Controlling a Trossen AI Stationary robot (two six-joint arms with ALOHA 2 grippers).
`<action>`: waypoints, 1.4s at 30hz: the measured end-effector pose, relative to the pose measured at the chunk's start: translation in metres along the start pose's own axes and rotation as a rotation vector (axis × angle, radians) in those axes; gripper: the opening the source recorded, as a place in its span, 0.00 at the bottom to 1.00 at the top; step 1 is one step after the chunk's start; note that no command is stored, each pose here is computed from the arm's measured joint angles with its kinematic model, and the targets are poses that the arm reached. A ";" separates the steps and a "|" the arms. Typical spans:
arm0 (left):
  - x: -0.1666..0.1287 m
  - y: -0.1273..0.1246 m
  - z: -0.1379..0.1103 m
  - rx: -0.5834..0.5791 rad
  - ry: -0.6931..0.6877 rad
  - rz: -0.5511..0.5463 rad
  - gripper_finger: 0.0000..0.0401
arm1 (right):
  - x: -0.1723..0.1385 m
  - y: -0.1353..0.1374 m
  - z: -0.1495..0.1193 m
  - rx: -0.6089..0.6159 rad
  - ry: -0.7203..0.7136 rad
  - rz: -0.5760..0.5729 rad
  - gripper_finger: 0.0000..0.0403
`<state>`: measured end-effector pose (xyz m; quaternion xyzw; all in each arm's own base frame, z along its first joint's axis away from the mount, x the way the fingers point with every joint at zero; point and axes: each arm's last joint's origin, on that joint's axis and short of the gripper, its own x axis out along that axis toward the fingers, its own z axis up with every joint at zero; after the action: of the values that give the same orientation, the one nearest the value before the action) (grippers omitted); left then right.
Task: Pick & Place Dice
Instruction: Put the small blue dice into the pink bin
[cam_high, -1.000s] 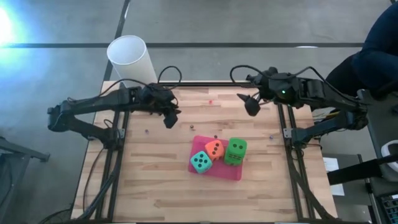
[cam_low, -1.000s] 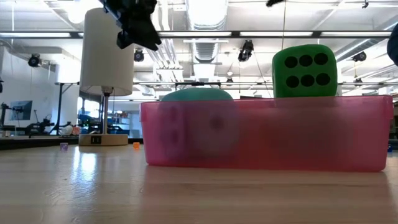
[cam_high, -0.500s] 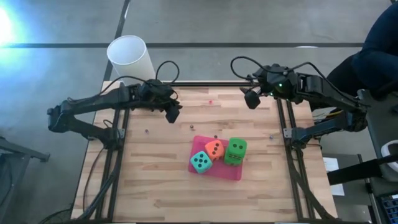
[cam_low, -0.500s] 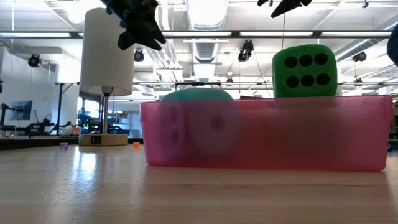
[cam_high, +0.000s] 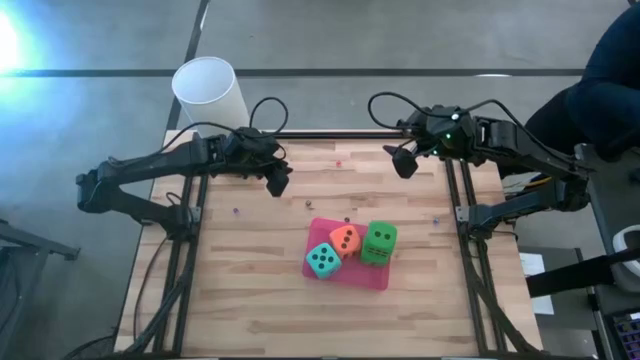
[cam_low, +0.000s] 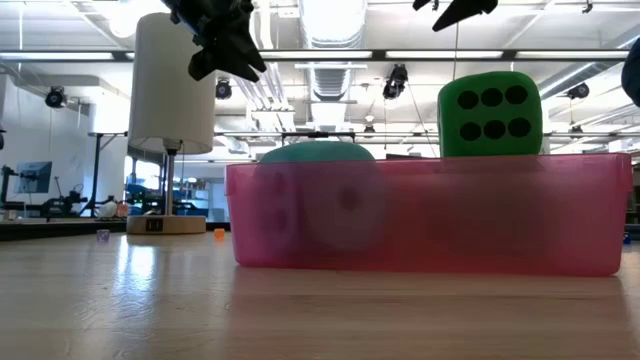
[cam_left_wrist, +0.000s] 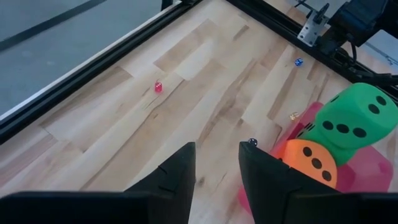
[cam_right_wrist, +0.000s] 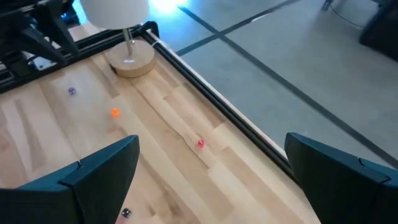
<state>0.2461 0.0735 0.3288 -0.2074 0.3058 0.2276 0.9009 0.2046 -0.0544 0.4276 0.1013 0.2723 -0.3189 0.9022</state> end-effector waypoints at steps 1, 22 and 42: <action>0.000 0.000 0.000 0.000 0.000 0.002 0.32 | 0.000 0.000 0.000 -0.001 0.000 -0.001 0.99; 0.000 0.005 0.002 0.017 -0.009 0.028 0.31 | 0.010 0.005 0.000 -0.003 0.032 0.037 0.99; 0.000 0.006 0.002 0.050 -0.012 0.039 0.32 | 0.012 -0.004 -0.023 -0.010 0.317 0.017 0.76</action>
<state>0.2440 0.0798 0.3288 -0.1774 0.3101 0.2386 0.9030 0.1999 -0.0552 0.4015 0.1478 0.4119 -0.2901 0.8511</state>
